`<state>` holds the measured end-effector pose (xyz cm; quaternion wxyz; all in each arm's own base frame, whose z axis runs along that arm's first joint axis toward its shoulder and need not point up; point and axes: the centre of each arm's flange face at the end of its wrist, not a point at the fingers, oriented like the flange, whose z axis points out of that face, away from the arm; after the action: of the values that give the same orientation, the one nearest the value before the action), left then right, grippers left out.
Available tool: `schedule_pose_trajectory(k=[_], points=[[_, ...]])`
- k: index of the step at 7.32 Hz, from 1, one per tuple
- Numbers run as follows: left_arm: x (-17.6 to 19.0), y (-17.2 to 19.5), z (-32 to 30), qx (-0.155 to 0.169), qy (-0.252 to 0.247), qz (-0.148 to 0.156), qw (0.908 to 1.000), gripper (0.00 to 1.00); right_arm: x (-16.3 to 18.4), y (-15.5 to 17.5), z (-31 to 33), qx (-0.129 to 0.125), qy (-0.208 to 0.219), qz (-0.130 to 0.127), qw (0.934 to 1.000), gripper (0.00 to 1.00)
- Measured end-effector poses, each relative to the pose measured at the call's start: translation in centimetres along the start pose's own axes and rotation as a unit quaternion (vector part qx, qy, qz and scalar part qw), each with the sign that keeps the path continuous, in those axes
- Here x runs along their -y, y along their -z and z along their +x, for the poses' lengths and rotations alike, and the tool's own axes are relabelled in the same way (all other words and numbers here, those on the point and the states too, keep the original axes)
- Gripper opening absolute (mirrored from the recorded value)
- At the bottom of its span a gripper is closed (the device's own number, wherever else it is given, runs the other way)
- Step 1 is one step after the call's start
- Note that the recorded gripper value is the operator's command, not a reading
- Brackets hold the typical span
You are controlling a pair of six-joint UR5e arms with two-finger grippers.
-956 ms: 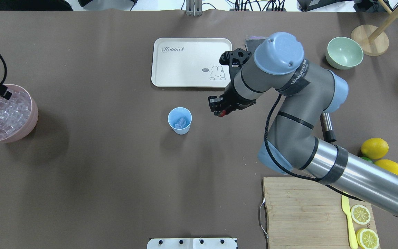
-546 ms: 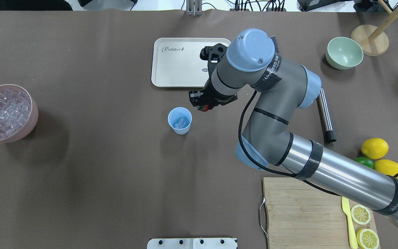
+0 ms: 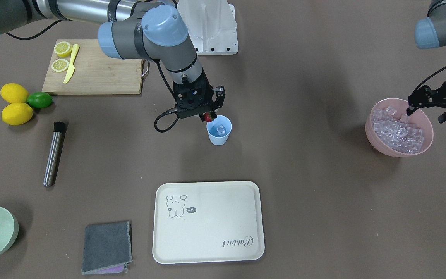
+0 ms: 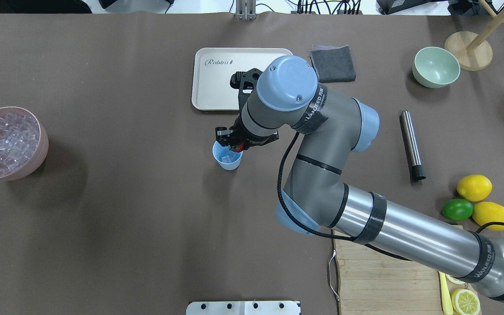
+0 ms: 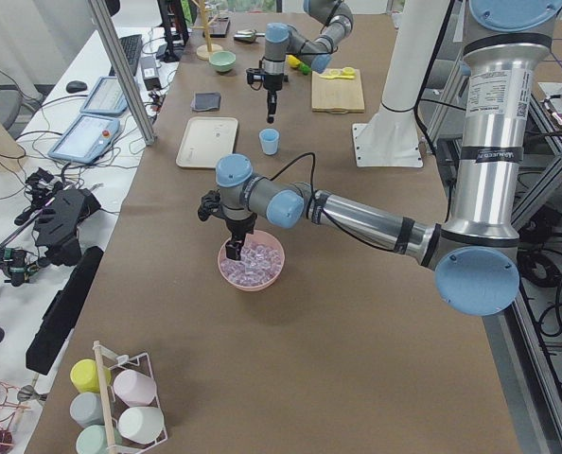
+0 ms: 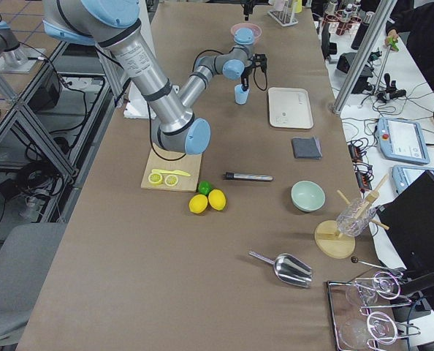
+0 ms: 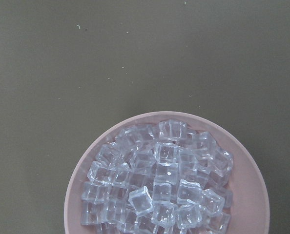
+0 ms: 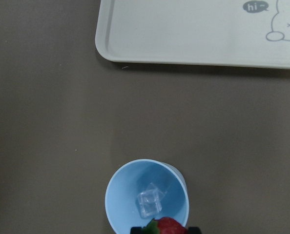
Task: Mash ice and strawberries in cup
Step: 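Lower the strawberry into the blue cup and open the right gripper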
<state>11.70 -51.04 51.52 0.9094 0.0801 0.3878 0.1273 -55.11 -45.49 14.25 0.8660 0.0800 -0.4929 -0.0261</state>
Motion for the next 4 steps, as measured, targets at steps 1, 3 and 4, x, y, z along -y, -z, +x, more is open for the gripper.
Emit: schedule_pose_trajectory(k=[1, 3, 4], points=[[0.1, 0.0, 0.0, 0.0, 0.0, 0.0, 1.0, 0.97, 0.0, -0.5, -0.8, -0.002, 0.0, 0.002, 1.0, 0.0], [0.1, -0.1, 0.0, -0.001, -0.001, 0.001, 1.0, 0.98, 0.2, -1.3, -2.2, -0.008, -0.001, 0.01, 0.9999, 0.6], [-0.1, -0.1, -0.2, -0.001, 0.0, 0.0, 1.0, 0.98, 0.2, -1.6, -2.4, -0.012, -0.002, 0.015, 0.9998, 1.0]])
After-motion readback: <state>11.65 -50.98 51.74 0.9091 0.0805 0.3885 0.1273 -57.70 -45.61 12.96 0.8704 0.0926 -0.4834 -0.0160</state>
